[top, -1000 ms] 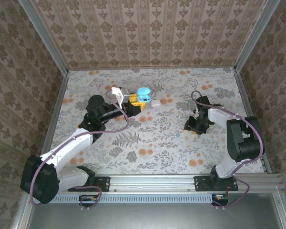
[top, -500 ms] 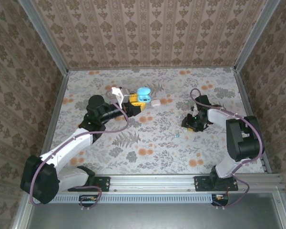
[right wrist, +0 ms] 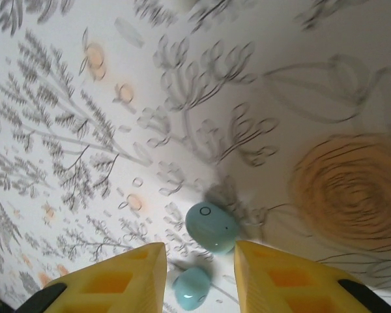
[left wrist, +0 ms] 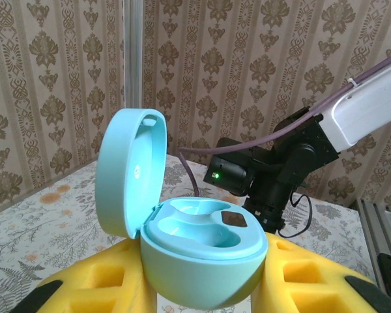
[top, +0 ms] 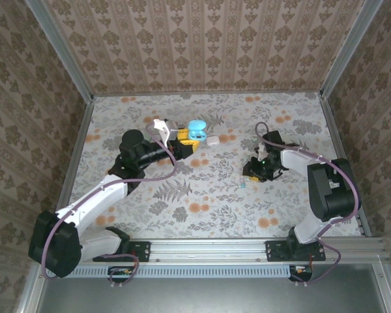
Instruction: Insert wireless bluetooth earbuds into charging case
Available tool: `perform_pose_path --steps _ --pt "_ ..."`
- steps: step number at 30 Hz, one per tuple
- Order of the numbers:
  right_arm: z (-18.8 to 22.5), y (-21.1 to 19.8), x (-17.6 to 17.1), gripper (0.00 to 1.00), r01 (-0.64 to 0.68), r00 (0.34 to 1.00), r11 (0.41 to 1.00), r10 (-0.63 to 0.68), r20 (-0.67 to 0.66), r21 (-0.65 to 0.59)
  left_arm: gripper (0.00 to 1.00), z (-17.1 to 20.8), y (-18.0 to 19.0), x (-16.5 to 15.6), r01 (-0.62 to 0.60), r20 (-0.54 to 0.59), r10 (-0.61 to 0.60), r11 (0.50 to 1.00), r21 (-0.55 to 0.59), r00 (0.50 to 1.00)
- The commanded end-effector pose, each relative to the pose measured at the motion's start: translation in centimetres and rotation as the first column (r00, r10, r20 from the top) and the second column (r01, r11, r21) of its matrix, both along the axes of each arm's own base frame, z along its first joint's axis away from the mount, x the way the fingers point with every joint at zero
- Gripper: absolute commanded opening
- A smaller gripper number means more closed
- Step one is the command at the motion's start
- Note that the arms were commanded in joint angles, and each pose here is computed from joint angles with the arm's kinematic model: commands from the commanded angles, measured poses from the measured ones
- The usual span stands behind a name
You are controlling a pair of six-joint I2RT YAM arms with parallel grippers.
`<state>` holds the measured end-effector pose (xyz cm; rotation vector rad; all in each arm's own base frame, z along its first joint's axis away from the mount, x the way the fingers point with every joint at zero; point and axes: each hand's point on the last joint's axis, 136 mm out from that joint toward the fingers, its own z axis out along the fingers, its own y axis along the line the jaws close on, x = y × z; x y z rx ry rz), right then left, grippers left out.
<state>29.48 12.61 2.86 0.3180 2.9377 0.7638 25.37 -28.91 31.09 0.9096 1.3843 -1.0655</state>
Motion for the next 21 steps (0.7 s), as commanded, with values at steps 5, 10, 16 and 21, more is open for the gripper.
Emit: perform_pose_path --steps 5,10,16,21 --pt "0.8 1.7 -1.4 0.34 -0.084 0.996 0.996 0.085 -0.034 0.013 0.27 1.6 0.2 -0.1 0.002 0.037 -0.002 1.000 -0.016 0.999" --pt "1.4 1.1 -1.4 0.35 -0.102 0.995 0.993 0.101 -0.012 -0.051 0.27 1.7 0.2 -0.2 0.002 0.039 -0.001 1.000 -0.016 0.999" --pt "2.1 0.1 -0.4 0.37 -0.139 0.990 0.980 0.143 0.016 -0.145 0.27 1.5 0.3 -0.2 0.000 0.038 0.001 1.000 -0.013 0.999" --pt "1.5 0.1 -0.2 0.37 -0.226 0.974 0.948 0.227 -0.022 -0.224 0.27 1.6 0.3 -0.2 -0.003 0.037 0.004 1.000 -0.015 0.999"
